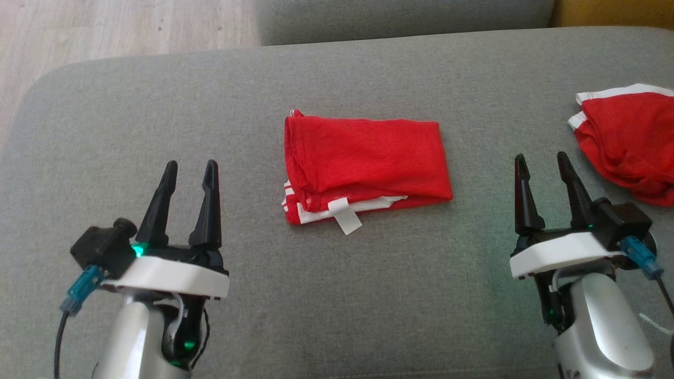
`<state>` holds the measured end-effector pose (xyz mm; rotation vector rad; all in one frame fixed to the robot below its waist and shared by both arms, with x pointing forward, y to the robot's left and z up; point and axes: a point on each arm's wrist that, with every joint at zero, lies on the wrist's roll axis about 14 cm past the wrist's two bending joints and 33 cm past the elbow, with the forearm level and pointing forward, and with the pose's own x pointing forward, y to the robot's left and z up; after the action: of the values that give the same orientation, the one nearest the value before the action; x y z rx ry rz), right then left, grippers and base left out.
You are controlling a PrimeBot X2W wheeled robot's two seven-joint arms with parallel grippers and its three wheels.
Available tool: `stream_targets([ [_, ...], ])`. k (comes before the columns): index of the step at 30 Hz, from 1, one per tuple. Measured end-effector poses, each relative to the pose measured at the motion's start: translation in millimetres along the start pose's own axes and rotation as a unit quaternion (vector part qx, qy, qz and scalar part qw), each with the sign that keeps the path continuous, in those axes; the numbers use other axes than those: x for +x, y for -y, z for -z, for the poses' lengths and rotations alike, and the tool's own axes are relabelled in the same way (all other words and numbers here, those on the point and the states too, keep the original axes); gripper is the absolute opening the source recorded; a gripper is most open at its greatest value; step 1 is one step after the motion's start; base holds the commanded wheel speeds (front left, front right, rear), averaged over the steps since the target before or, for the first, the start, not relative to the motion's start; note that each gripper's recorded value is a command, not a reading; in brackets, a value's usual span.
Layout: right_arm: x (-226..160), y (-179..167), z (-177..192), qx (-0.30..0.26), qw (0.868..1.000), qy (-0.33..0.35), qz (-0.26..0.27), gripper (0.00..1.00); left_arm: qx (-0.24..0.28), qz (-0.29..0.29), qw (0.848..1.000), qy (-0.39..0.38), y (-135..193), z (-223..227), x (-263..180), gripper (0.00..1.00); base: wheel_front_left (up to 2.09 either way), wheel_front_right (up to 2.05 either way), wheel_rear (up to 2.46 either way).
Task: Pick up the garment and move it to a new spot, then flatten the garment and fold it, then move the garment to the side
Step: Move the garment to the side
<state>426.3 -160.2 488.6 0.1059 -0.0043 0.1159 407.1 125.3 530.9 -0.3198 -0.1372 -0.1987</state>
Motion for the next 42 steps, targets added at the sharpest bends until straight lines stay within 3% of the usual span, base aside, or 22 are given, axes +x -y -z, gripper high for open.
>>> stream_targets([
  [12, 5, -6, 7, 0.001, 1.0, -0.009, -0.008, 1.0, 0.001, -0.006, 1.0, -0.004, -4, 3, -2, 1.0, 0.0, 0.0, 0.0],
  [21, 30, -25, 41, -0.002, 0.996, -0.085, -0.038, 1.0, -0.002, -0.015, 1.0, -0.024, -12, 18, -1, 1.0, 0.0, 0.0, 0.0],
  [25, 41, -34, 69, 0.017, 0.988, -0.146, -0.048, 1.0, -0.004, -0.017, 0.999, -0.027, -15, 20, 3, 1.0, 0.0, 0.0, 0.0],
  [33, 52, -62, 124, 0.036, 0.96, -0.265, -0.078, 1.0, 0.002, -0.038, 0.999, -0.036, -30, 25, 1, 1.0, 0.0, 0.0, 0.0],
  [38, 63, -72, 130, 0.04, 0.952, -0.29, -0.091, 1.0, 0.005, -0.048, 0.998, -0.04, -37, 26, -3, 1.0, 0.0, 0.0, 0.0],
  [39, 63, -73, 131, 0.036, 0.951, -0.294, -0.095, 0.81, 0.005, -0.048, 0.998, -0.04, -37, 26, -3, 1.0, 0.0, 0.0, 0.0],
  [40, 63, -74, 131, 0.03, 0.95, -0.295, -0.099, 0.25, 0.004, -0.048, 0.998, -0.04, -37, 26, -3, 1.0, 0.0, 0.0, 0.0],
  [41, 63, -75, 131, 0.025, 0.95, -0.295, -0.102, 0.0, 0.004, -0.047, 0.998, -0.039, -37, 26, -2, 1.0, 0.0, 0.0, 0.0],
  [42, 63, -75, 129, 0.016, 0.95, -0.292, -0.106, 0.0, 0.004, -0.046, 0.998, -0.039, -36, 26, -2, 1.0, 0.0, 0.0, 0.0],
])
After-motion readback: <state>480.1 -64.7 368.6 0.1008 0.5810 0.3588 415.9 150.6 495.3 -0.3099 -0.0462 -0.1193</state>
